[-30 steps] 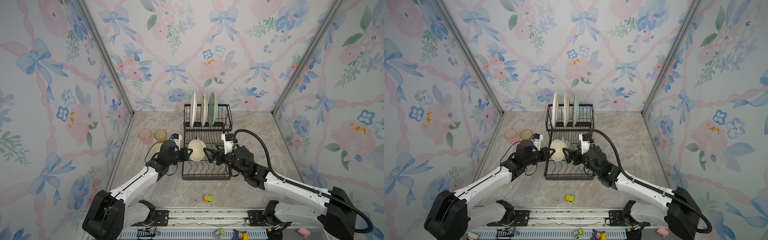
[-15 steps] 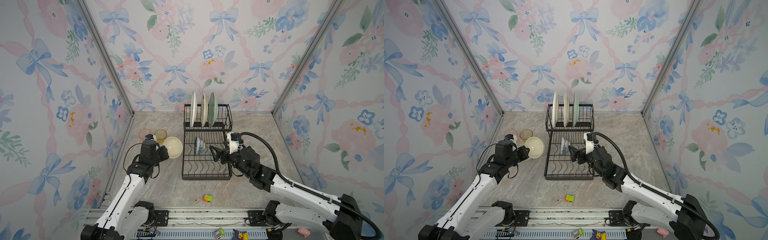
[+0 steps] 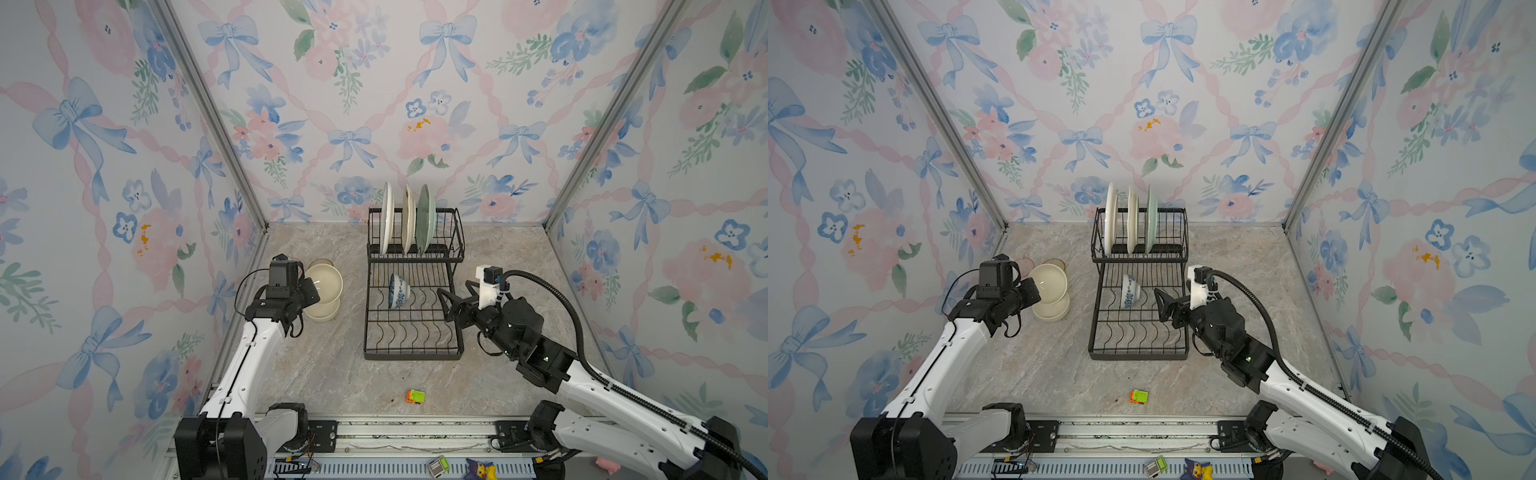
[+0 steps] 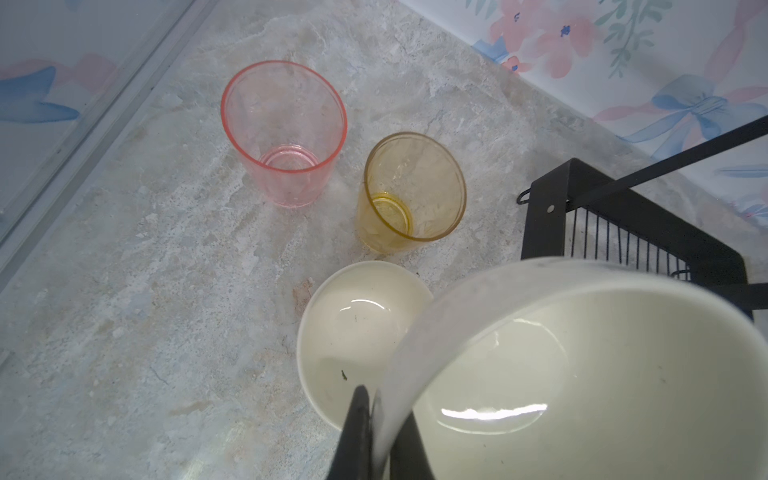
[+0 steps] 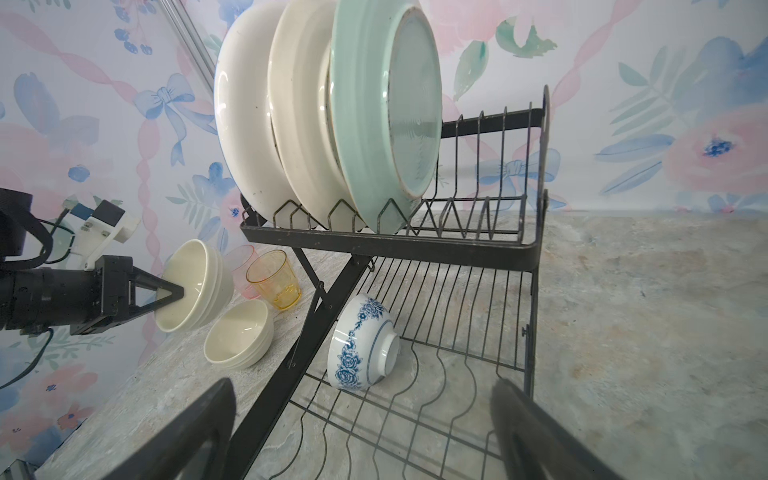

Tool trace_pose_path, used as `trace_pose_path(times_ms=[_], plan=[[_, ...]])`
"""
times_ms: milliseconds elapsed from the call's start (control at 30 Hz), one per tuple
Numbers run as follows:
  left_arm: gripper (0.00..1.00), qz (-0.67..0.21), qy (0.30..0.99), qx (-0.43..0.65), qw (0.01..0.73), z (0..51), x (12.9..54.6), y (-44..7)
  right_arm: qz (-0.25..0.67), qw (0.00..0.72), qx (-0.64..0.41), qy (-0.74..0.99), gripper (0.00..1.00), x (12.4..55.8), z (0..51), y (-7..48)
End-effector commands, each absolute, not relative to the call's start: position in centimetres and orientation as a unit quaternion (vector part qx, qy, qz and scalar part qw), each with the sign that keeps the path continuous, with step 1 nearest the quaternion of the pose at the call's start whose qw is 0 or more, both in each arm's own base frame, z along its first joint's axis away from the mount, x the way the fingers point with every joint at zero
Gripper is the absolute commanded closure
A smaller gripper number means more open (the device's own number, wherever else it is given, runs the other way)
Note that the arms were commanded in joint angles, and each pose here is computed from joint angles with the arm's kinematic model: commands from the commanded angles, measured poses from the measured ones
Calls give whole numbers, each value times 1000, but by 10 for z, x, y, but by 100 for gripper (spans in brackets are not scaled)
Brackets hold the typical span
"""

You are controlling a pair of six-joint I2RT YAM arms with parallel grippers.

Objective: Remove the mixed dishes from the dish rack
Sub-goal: 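Open the right gripper and carry the cream bowl away with the left gripper, then stack the cream bowl onto the cream bowl on the table with the left gripper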

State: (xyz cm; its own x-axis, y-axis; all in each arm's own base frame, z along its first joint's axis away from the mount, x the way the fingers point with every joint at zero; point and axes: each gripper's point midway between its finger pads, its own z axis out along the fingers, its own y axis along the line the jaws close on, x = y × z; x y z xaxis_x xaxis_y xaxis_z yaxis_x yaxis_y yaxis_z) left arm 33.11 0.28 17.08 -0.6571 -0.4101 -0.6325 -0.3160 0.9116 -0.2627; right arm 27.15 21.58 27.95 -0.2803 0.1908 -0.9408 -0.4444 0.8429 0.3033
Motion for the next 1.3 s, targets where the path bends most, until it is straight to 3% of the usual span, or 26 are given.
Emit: trace_pose_path(times_ms=[0,267,1267], plan=[[100,-60,910,-190,365,171,338,6,246,589,-85,765,3,273,267,207],[100,-24,917,-198,345,153,338,23,242,581,-84,772,3,275,257,207],[100,-27,941,-185,281,113,351,20,238,569,-80,783,3,275,246,205]])
